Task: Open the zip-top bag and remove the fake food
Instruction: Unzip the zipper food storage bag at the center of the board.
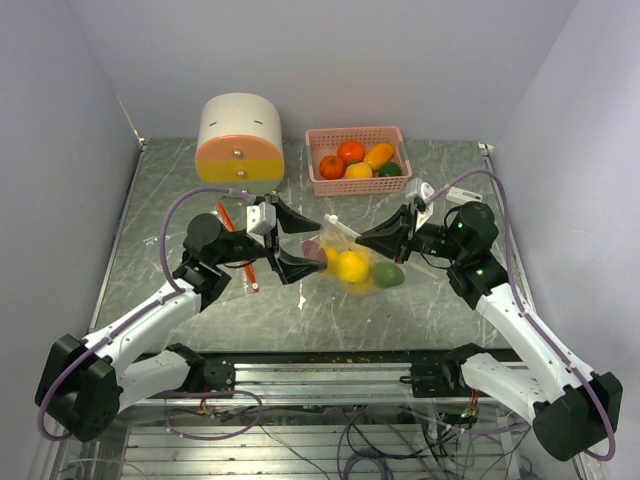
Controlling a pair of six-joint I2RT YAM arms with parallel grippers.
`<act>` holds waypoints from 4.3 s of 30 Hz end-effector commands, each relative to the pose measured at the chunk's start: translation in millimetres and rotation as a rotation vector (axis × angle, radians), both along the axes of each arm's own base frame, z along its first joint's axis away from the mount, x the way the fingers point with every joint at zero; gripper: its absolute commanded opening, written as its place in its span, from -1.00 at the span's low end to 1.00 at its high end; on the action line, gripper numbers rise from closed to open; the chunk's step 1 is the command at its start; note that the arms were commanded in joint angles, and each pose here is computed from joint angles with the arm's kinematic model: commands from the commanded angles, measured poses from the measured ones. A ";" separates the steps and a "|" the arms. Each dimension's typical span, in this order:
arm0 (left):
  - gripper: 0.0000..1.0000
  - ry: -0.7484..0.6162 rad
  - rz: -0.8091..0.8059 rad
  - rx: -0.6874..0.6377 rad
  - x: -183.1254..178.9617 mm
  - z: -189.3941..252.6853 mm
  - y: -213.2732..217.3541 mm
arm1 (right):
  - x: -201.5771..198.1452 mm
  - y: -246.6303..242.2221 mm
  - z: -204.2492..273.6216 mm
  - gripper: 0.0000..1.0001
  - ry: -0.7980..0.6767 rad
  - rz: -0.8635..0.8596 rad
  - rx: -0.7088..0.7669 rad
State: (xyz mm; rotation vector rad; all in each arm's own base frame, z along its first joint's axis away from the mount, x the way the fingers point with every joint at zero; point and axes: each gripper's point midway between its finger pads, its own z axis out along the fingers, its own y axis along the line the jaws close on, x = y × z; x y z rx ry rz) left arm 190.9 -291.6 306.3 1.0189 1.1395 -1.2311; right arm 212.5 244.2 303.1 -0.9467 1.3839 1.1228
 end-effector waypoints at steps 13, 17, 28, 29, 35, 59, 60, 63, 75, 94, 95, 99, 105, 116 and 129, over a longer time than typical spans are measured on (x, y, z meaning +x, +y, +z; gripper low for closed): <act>0.99 -0.111 0.028 -0.032 23.4 17.1 -7.3 | -19.2 8.7 11.8 -1.00 -0.058 0.141 0.037; 1.00 -0.122 -0.017 -0.073 18.3 26.8 -5.8 | -19.7 9.4 9.8 -1.00 -0.059 0.149 0.035; -0.12 -0.098 -0.159 -0.153 0.0 34.5 -9.1 | -16.3 11.9 8.0 -1.00 -0.045 0.148 0.033; -0.20 -0.093 -0.165 -0.153 0.0 34.1 -9.6 | -15.1 12.2 5.6 -1.00 -0.036 0.145 0.025; -0.60 -0.075 -0.184 -0.128 1.8 26.2 -11.0 | -12.5 13.5 2.9 -1.00 -0.032 0.126 0.016; -0.10 -0.006 -0.143 -0.054 13.6 -1.4 -13.5 | -10.2 13.0 11.3 -1.00 -0.043 0.095 0.050; -0.18 -0.009 -0.143 -0.060 13.2 0.6 -13.2 | -10.2 13.1 10.7 -1.00 -0.040 0.096 0.049; -0.38 -0.010 -0.142 -0.070 13.1 6.2 -12.8 | -11.2 13.7 8.7 -1.00 -0.036 0.101 0.046; -0.86 0.000 -0.138 -0.048 17.7 5.3 -15.0 | -24.3 31.0 3.0 -1.00 -0.035 0.157 -0.007; -0.86 0.001 -0.114 0.031 17.5 -11.9 -11.7 | 16.6 61.3 22.0 -0.02 -0.076 -0.075 -0.044; -0.86 0.002 -0.102 0.040 19.7 -13.9 -11.6 | 15.2 60.6 26.5 0.03 -0.083 -0.074 -0.033; -0.86 0.009 -0.099 0.054 21.6 -16.7 -12.1 | 9.6 55.7 40.6 0.14 -0.122 -0.082 0.016; -0.86 -0.009 -0.150 0.023 8.6 -11.4 -9.9 | 22.7 60.0 44.8 0.09 -0.137 -0.113 0.019; -0.86 -0.010 -0.120 0.046 12.7 -13.1 -8.9 | 13.7 73.9 39.2 -0.11 -0.140 -0.001 0.027; -0.86 -0.023 -0.115 0.046 10.3 -10.4 -7.1 | 8.6 78.2 24.1 -0.17 -0.128 0.046 0.028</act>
